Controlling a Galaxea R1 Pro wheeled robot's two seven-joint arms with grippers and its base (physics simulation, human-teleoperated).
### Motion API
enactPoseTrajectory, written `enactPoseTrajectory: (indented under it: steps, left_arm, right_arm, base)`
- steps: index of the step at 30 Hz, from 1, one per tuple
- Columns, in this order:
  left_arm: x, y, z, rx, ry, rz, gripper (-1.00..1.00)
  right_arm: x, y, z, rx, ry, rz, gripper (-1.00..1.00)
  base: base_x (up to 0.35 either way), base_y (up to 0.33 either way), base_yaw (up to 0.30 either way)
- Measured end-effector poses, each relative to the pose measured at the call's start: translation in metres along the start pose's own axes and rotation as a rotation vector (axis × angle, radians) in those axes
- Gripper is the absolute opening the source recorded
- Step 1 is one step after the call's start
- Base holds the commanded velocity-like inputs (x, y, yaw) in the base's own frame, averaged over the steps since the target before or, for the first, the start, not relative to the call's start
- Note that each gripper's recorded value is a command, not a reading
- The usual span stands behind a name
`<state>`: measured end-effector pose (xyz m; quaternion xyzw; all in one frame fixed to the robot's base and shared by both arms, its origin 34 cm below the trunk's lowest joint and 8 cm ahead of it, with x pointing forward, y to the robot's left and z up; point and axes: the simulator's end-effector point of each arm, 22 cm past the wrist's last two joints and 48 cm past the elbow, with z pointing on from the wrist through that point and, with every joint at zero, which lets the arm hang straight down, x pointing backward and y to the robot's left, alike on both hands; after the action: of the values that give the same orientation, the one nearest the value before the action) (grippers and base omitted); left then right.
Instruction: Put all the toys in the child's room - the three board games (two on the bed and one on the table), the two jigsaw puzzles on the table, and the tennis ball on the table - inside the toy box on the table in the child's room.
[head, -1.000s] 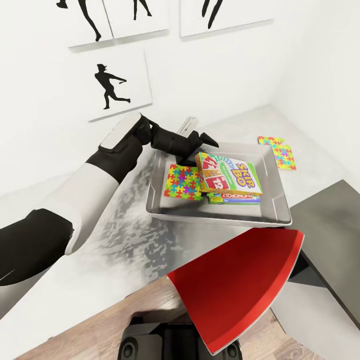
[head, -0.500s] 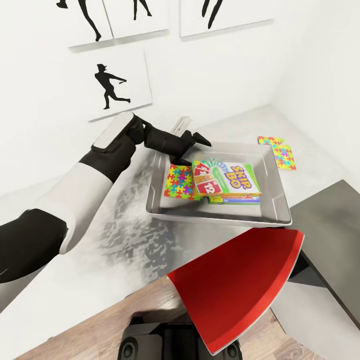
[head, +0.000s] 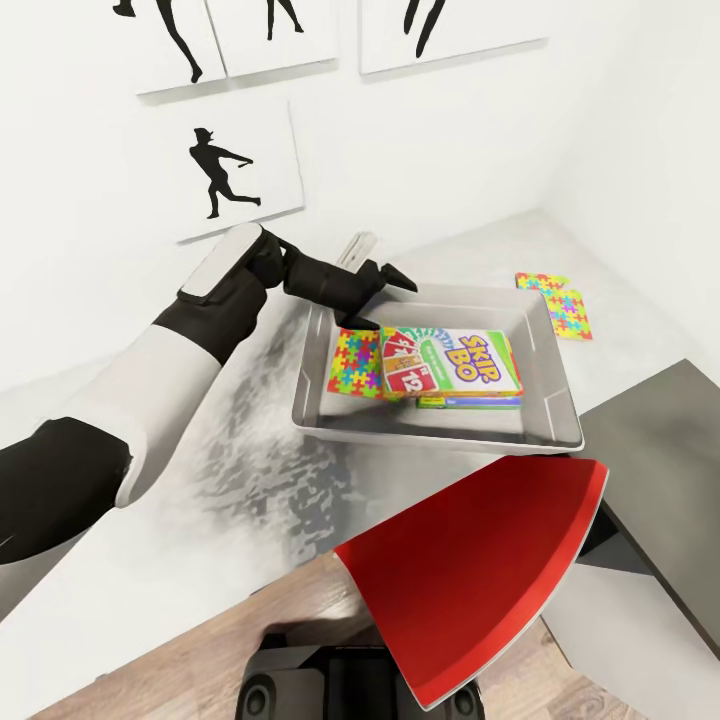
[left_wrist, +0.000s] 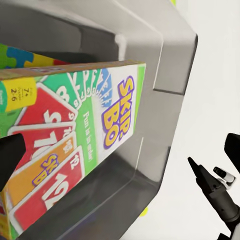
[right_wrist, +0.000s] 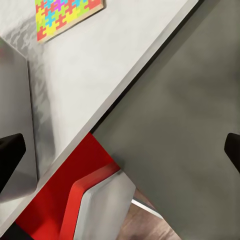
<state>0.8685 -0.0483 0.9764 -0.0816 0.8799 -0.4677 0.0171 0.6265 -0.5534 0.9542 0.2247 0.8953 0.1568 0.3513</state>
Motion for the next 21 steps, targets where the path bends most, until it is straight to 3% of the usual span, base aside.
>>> enactPoseTrajectory:
  steps: [11,15,21]
  left_arm:
    - [0.006,-0.023,0.005,0.028,0.01,0.032,1.0]
    - [0.011,-0.05,0.003,0.067,0.003,0.085,1.0]
    - [0.015,-0.071,-0.001,0.098,-0.006,0.129,1.0]
  right_arm:
    - [0.0,-0.001,-0.001,0.0,-0.006,0.006,1.0]
    - [-0.008,-0.006,-0.008,0.011,-0.034,0.015,1.0]
    - [-0.011,-0.011,-0.014,0.022,-0.048,0.021,1.0]
  base:
    - [0.0,0.0,0.0]
    - [0.0,0.0,0.0]
    - [0.0,0.0,0.0]
